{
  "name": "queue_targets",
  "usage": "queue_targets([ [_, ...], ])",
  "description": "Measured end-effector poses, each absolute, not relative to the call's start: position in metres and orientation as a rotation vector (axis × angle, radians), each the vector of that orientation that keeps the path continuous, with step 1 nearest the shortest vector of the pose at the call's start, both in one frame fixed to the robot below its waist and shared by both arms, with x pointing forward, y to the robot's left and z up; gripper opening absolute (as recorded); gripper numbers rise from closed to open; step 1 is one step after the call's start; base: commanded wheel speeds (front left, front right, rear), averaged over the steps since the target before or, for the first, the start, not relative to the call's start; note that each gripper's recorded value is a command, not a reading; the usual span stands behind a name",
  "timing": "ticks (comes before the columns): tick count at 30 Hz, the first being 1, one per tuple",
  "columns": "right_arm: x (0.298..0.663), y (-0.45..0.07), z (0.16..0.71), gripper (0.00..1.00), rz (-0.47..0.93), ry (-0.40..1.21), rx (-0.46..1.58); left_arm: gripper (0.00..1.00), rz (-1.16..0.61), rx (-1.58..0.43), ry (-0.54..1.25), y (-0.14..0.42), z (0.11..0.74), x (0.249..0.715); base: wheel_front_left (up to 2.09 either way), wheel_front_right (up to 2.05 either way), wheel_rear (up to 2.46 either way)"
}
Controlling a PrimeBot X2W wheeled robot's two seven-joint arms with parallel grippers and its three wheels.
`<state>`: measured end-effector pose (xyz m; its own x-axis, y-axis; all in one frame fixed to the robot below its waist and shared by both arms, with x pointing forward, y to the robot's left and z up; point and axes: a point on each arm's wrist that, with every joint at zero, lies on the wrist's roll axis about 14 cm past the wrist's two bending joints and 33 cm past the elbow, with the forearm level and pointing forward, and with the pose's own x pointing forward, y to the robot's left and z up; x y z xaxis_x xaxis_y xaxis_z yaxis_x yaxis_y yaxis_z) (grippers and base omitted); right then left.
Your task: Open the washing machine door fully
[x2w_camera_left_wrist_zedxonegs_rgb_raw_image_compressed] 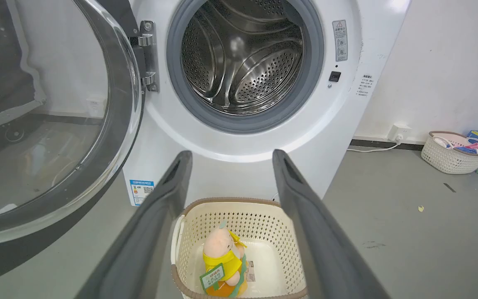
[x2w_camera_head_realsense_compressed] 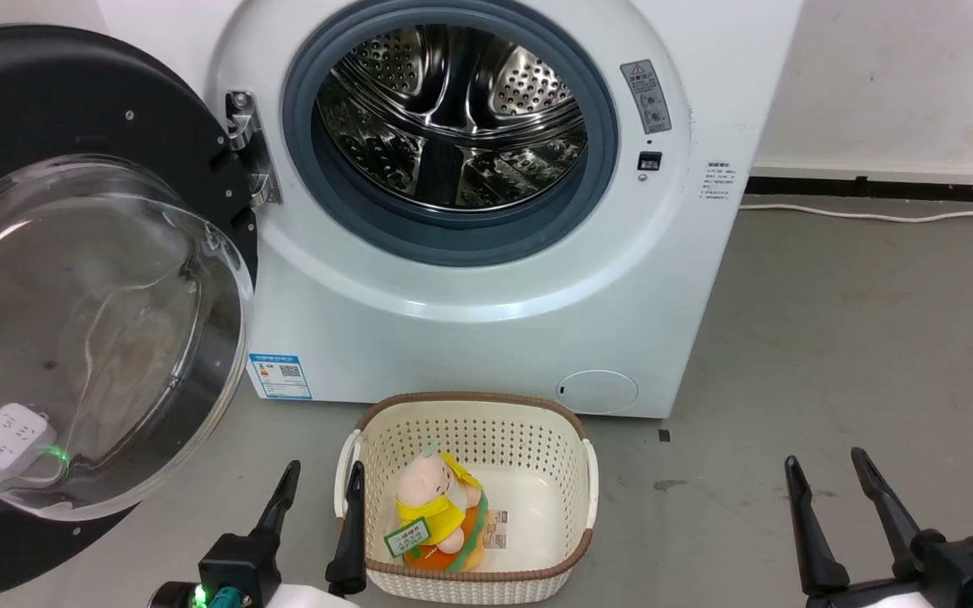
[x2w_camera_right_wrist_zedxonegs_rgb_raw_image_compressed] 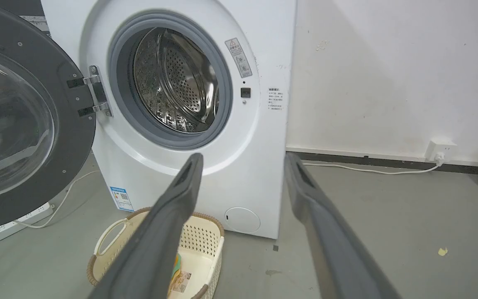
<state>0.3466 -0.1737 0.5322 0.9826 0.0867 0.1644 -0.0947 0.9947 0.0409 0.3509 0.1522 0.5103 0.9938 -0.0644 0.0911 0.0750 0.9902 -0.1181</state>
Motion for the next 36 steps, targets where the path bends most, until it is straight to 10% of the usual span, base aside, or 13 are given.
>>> queue_targets([
  [3,0.3462,-0.1744,0.5311,1.0,0.089,-0.16,0.049,1.0,-0.089,-0.125,-0.082,0.1485,0.5086,0.351,0.0,0.0,0.0],
  [4,0.3461,-0.1745,0.5308,0.0,0.088,-0.159,0.05,0.0,-0.092,-0.126,-0.078,0.148,0.5076,0.351,0.0,0.0,0.0],
  [36,0.3493,-0.1723,0.5239,0.0,0.095,-0.105,0.036,0.0,-0.08,-0.097,-0.054,0.1528,0.5091,0.3555,0.0,0.0,0.0],
])
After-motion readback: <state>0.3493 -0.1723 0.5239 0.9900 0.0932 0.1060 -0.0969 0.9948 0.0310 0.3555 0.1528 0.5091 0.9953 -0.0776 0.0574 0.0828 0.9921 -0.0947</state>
